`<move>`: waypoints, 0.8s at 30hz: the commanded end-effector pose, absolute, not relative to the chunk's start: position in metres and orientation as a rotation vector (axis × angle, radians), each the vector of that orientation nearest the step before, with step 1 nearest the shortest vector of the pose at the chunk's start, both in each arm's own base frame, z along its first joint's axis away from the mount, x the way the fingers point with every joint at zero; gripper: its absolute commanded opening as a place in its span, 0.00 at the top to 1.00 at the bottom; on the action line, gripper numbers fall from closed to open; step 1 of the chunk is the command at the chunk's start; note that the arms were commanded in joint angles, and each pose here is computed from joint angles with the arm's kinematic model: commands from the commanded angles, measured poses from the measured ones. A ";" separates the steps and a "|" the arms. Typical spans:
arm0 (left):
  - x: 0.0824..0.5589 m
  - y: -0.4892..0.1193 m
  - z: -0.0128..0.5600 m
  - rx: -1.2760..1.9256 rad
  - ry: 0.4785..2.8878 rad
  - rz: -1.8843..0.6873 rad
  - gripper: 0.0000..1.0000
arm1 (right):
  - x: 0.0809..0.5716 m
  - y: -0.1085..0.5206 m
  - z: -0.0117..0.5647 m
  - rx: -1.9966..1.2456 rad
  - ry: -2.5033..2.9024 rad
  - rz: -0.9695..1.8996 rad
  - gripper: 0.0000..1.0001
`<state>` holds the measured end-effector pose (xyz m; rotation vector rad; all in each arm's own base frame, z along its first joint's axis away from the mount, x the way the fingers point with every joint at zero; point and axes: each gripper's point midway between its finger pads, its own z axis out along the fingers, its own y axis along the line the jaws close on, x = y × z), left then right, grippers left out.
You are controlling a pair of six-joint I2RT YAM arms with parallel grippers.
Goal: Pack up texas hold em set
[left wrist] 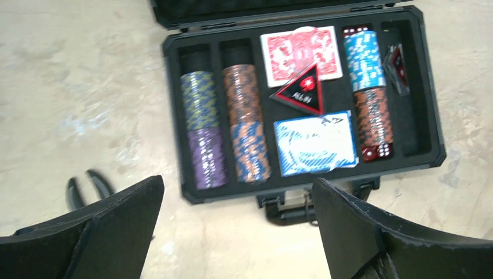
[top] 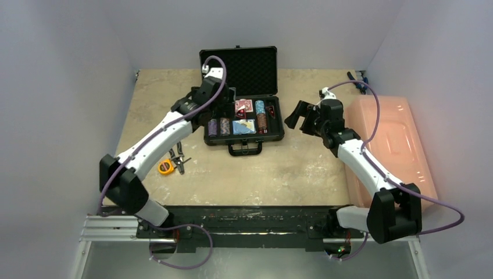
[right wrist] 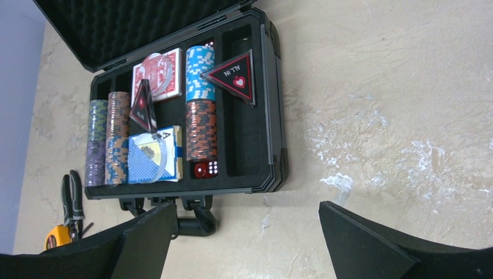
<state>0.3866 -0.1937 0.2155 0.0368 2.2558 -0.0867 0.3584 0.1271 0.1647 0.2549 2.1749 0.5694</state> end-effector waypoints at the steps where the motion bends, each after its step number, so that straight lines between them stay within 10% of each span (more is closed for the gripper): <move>1: 0.355 -0.147 0.234 -0.015 2.212 0.040 0.00 | 0.358 0.126 0.190 0.222 2.085 0.577 0.01; 24: 0.232 -0.071 0.228 0.129 2.227 0.062 0.00 | 0.372 0.143 0.315 0.300 1.880 0.768 0.01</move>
